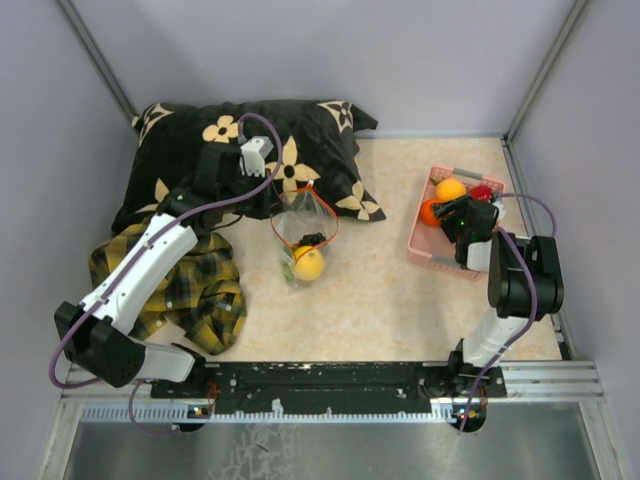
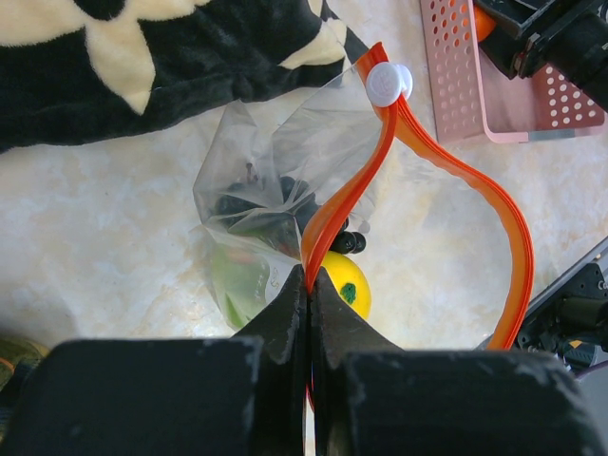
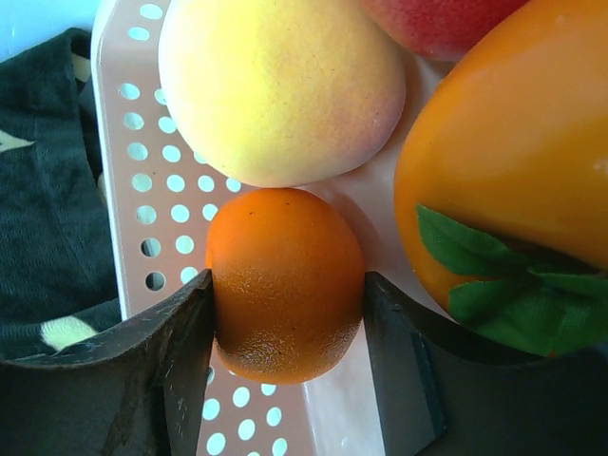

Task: Place the food in the zip-top bag and seal the zipper
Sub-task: Pick up the fake fruit from the bin, then place the fake fruit in the zipper food storage bag.

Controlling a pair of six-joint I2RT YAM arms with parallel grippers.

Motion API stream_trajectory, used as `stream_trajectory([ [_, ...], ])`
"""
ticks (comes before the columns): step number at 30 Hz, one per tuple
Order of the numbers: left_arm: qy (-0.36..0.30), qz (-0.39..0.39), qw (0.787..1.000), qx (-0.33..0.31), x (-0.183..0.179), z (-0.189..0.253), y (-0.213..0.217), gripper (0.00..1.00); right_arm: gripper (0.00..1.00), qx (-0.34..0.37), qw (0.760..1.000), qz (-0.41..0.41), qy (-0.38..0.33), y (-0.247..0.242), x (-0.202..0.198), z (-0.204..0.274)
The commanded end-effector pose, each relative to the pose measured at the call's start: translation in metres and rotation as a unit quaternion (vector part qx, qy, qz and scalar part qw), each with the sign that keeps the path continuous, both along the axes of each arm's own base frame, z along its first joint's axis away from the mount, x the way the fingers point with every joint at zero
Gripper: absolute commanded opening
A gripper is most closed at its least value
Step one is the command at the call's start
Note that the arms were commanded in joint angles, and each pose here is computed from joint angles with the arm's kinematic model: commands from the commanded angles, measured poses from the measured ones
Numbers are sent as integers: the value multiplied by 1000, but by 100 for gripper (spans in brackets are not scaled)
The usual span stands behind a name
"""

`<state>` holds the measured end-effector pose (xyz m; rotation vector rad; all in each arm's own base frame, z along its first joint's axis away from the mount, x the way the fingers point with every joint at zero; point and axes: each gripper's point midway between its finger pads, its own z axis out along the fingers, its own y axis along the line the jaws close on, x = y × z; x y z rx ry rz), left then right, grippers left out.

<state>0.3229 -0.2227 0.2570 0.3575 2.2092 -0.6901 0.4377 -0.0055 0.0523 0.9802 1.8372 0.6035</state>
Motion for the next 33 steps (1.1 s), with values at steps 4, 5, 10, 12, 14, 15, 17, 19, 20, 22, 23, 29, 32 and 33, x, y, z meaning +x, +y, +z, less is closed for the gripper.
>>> stream_trajectory([
  [4, -15, -8, 1000, -8, 0, 8, -1, 0, 34, -59, 998, 21, 0, -7, -9, 17],
  [5, -15, -9, 1000, -9, 0, 8, -1, 0, 32, -66, 998, 23, -3, -7, -11, 25],
  [10, -16, -9, 1000, -11, -1, 10, -1, 0, 22, -108, 994, 32, -7, -11, -22, 49],
  [12, -16, -11, 1000, -12, -1, 10, -1, 0, 19, -122, 992, 37, -11, -12, -27, 60],
  [14, -14, -12, 1000, -13, -1, 10, -1, 0, 17, -136, 990, 43, -12, -12, -32, 71],
  [15, -14, -12, 1000, -13, -2, 10, -2, 0, 17, -142, 989, 45, -14, -12, -35, 77],
  [17, -16, -11, 1000, -14, -2, 11, -1, 0, 17, -155, 986, 49, -26, -12, -42, 94],
  [19, -16, -11, 1000, -14, -2, 11, -1, 0, 16, -163, 984, 63, -32, -7, -51, 109],
  [20, -16, -12, 1000, -14, -2, 11, -1, 0, 16, -168, 982, 70, -39, -4, -55, 119],
  [22, -16, -11, 1000, -14, -2, 11, -1, 0, 16, -184, 978, 84, -56, 2, -62, 140],
  [23, -16, -12, 1000, -15, -2, 11, -1, 0, 16, -190, 975, 93, -67, 6, -66, 151],
  [29, -16, -14, 1000, -17, -3, 12, -2, 0, 14, -225, 954, 155, -122, 42, -85, 213],
  [32, -15, -15, 1000, -18, -3, 12, -3, 0, 14, -231, 942, 191, -153, 68, -96, 236],
  [33, -15, -16, 1000, -18, -3, 12, -3, 0, 14, -232, 938, 201, -161, 76, -99, 243],
])
